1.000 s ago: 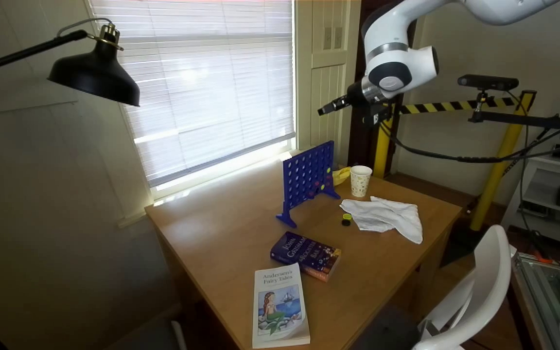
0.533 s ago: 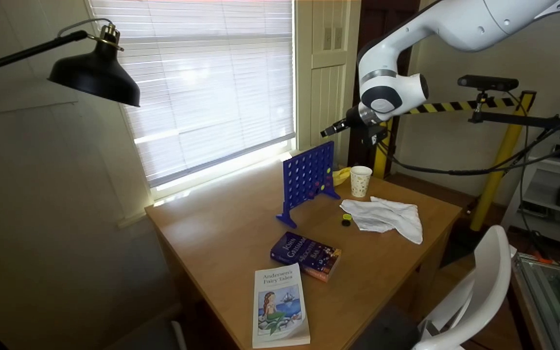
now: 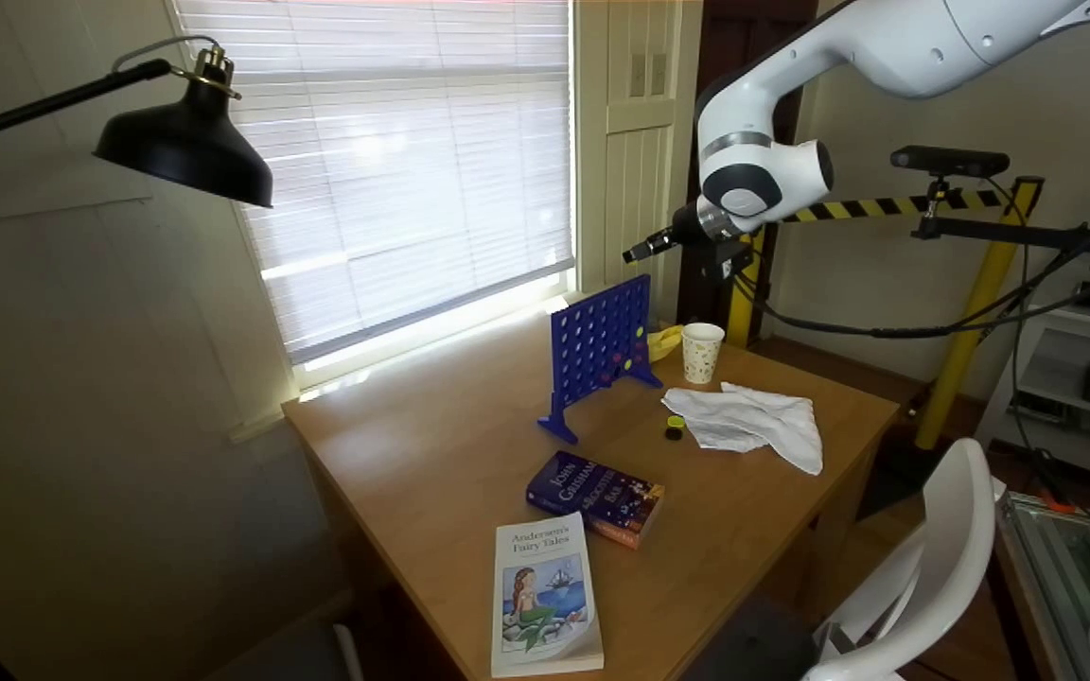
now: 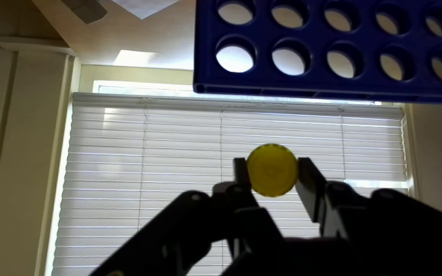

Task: Put the green chip into the connect four game

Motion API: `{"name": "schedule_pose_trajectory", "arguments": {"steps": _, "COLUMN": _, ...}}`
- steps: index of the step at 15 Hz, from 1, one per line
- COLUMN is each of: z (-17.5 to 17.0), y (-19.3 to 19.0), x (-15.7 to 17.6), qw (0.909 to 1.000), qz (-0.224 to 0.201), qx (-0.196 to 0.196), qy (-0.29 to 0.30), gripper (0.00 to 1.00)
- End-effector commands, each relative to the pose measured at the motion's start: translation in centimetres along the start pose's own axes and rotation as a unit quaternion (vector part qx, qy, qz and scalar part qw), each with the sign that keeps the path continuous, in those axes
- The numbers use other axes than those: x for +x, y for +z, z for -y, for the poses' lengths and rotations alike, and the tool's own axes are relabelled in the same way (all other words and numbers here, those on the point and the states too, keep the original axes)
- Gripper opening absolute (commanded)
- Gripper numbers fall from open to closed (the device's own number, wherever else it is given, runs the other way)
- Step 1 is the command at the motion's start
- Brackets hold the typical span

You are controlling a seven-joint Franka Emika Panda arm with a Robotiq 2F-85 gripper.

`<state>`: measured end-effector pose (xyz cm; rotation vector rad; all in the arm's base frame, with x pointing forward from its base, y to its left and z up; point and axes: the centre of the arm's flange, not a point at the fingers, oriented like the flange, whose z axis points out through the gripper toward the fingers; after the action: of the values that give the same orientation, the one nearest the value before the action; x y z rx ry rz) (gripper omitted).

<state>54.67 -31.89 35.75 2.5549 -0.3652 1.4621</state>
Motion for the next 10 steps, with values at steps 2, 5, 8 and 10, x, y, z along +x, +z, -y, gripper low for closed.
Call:
{"name": "schedule_pose_trajectory", "arguments": {"steps": 2, "z": -0.3, "y": -0.2, "x": -0.2, "qw": 1.0, "qz": 0.001, "qx": -0.004, "qy": 0.001, "gripper": 0.11}}
{"name": "schedule_pose_trajectory", "arguments": {"steps": 5, "z": -0.5, "y": -0.2, "x": -0.6, "qw": 1.0, "qz": 0.004, "qx": -0.002, "qy": -0.003, "gripper": 0.11}}
{"name": "schedule_pose_trajectory", "arguments": {"steps": 8, "z": -0.3, "y": -0.2, "x": -1.2, "qw": 0.9999, "qz": 0.011, "qx": 0.001, "qy": -0.009, "gripper": 0.11}}
{"name": "schedule_pose_trajectory", "arguments": {"steps": 10, "z": -0.1, "y": -0.2, "x": -1.6, "qw": 0.9999, "qz": 0.013, "qx": 0.005, "qy": -0.01, "gripper": 0.11}}
